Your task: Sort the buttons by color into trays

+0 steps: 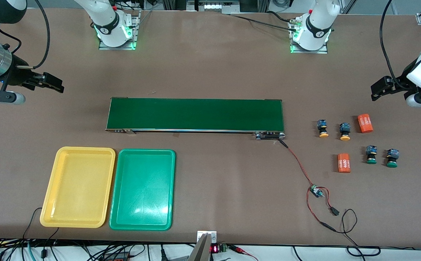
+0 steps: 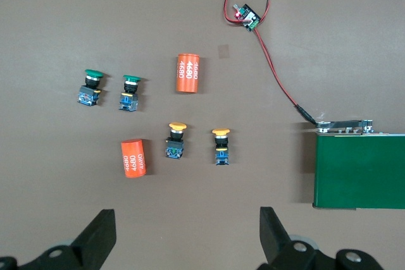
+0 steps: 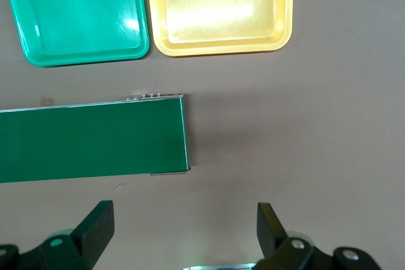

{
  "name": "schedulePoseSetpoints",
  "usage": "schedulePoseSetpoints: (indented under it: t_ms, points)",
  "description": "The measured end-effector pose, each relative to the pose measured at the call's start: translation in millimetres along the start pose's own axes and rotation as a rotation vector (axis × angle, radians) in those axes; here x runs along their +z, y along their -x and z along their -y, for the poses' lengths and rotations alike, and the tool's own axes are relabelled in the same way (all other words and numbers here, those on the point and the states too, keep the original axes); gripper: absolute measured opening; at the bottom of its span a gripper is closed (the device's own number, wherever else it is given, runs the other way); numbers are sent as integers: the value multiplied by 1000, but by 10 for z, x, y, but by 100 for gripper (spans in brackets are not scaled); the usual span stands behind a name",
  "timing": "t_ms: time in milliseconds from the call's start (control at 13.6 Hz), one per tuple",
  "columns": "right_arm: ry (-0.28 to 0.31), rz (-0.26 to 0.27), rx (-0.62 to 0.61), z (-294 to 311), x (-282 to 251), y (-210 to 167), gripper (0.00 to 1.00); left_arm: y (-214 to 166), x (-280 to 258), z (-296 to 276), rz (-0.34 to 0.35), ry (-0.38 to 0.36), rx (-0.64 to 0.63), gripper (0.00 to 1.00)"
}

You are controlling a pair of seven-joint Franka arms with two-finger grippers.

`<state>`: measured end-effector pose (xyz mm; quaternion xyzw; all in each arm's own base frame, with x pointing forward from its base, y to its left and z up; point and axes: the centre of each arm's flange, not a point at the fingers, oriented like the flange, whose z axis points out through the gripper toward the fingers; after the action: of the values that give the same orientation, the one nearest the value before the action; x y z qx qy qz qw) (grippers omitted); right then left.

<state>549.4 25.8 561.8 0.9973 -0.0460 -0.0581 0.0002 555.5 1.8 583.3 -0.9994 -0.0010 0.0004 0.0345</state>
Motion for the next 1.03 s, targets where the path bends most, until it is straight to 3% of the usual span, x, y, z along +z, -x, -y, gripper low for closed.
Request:
schedulePoseSetpoints:
  t_ms: [1030]
  points:
    - [0, 2, 1, 2, 17, -10, 100, -111, 123, -10, 33, -2, -1, 100]
